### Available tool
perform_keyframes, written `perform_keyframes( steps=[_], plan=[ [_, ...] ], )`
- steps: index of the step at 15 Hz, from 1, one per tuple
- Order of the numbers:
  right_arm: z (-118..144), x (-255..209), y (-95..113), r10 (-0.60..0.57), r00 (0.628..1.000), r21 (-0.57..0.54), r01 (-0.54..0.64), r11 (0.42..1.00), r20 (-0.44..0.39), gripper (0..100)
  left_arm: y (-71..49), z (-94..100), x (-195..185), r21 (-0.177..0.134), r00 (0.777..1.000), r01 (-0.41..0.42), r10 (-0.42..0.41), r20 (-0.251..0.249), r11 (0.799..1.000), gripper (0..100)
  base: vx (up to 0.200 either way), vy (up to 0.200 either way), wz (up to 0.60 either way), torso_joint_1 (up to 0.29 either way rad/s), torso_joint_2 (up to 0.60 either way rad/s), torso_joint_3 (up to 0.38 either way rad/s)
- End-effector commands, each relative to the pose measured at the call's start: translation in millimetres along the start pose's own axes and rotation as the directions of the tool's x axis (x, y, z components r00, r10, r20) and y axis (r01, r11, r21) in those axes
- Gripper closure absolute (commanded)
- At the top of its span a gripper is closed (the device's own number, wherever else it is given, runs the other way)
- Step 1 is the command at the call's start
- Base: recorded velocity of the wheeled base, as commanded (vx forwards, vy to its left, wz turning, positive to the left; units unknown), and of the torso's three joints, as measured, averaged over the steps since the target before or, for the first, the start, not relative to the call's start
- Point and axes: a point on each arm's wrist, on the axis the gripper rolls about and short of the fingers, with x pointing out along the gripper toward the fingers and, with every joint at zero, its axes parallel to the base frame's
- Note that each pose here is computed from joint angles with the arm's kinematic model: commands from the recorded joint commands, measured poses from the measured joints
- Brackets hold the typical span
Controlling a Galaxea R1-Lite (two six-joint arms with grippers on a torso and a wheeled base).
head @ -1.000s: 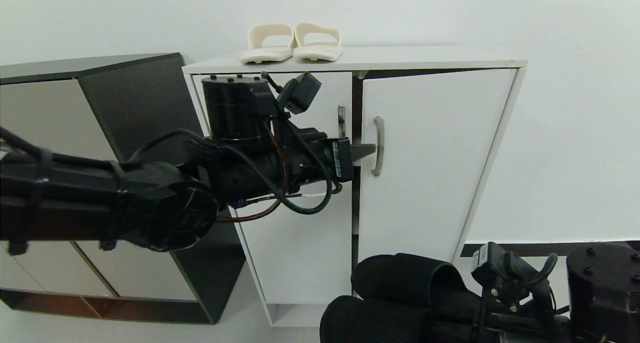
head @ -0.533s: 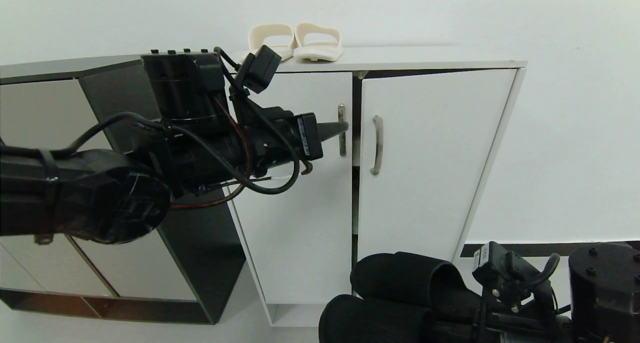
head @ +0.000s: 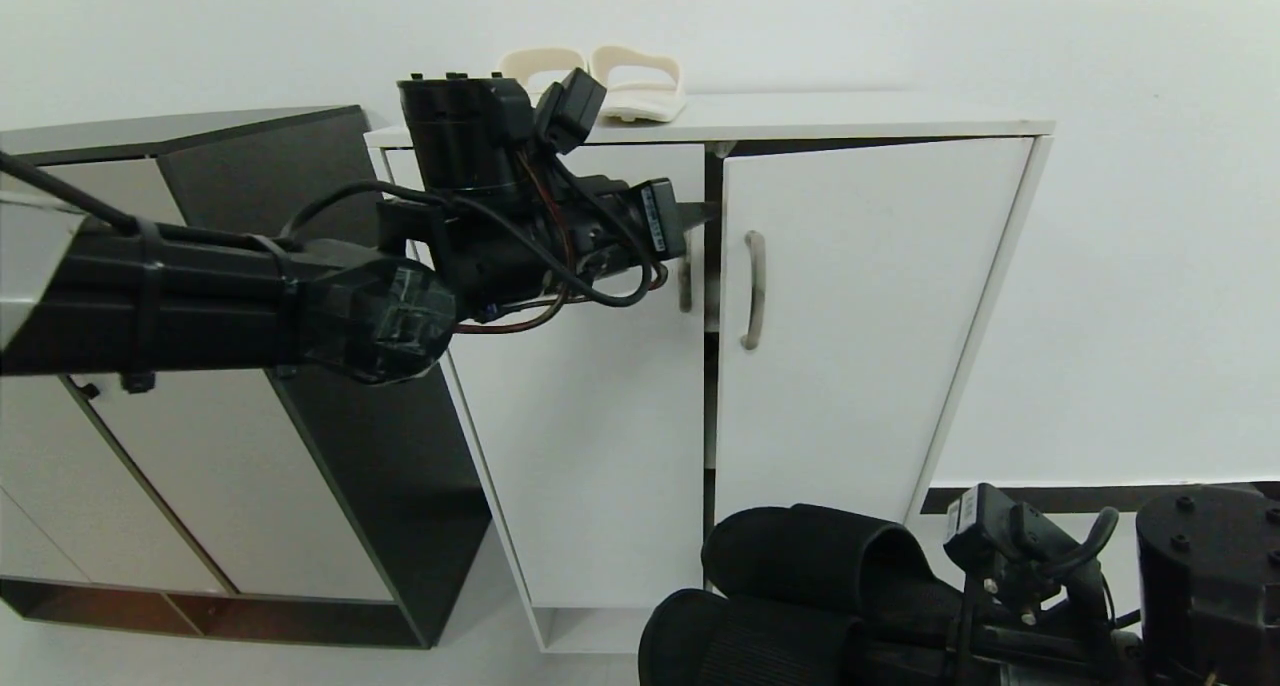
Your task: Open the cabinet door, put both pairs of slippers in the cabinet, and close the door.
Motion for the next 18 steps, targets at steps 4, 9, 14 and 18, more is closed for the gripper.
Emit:
perform_keyframes(
  steps=[4, 9, 14, 18],
  plan=[
    [-2, 1, 0, 0.001, 1.0, 0.002, -0.001, 1.0, -0.01, 100, 10.1, -8.7, 22, -0.007, 1.0, -0.003, 0.003, -0.011, 1.0, 100, 0.0, 0.0, 0.0, 0.0, 0.0, 0.0],
    [-3, 3, 0, 0.008, 1.0, -0.001, -0.008, 1.0, -0.02, 100, 2.8, -10.0, 27, -0.005, 1.0, 0.015, -0.015, -0.019, 1.0, 100, -0.08, 0.0, 0.0, 0.002, 0.0, 0.002],
    [-4, 1, 6, 0.031, 0.999, -0.01, -0.031, 0.999, -0.019, 100, -55.4, -28.2, 33, 0.003, 0.986, 0.162, -0.161, -0.044, 0.987, 100, -0.2, 0.0, 0.0, 0.001, 0.0, 0.001],
    [-5, 2, 9, 0.045, 0.999, -0.012, -0.045, 0.999, -0.021, 100, -108.6, -45.9, 41, 0.006, 0.953, 0.294, -0.293, -0.073, 0.956, 100, -0.2, 0.0, 0.0, 0.001, 0.0, -0.001]
  ],
)
